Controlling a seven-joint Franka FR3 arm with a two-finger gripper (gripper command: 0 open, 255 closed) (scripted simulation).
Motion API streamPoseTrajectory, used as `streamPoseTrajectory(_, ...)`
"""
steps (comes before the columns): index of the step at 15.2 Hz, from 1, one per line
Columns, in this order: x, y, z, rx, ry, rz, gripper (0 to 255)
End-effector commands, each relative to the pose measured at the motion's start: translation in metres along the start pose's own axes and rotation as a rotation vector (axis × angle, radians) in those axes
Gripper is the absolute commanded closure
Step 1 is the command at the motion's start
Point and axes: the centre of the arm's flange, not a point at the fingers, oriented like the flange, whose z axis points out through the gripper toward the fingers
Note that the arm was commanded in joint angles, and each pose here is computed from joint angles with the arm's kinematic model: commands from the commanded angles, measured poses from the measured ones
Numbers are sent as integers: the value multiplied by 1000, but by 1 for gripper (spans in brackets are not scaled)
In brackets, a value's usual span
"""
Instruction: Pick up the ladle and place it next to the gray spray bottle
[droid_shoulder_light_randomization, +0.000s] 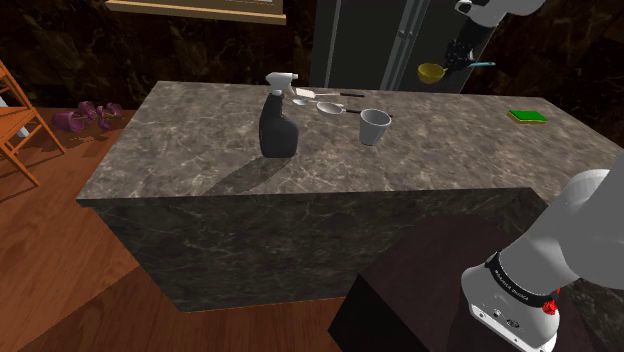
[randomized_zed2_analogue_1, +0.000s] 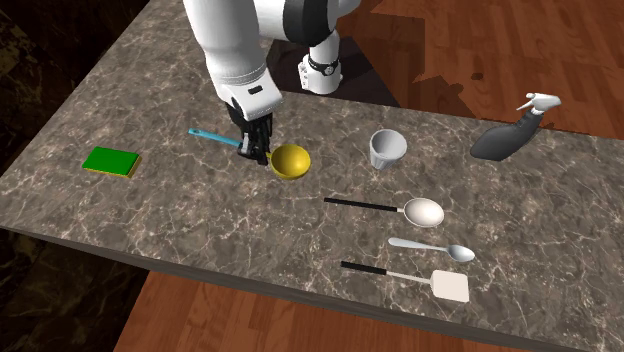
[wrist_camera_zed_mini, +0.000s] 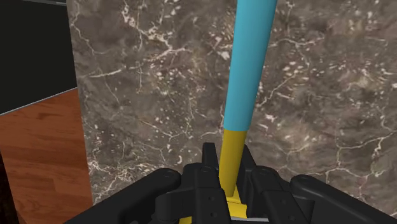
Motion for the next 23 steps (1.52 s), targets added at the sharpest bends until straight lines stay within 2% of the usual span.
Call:
streamPoseTrajectory(1,1,2,-11,0,0,0,255)
streamPoseTrajectory(23,10,20,-125,0,0,0,255)
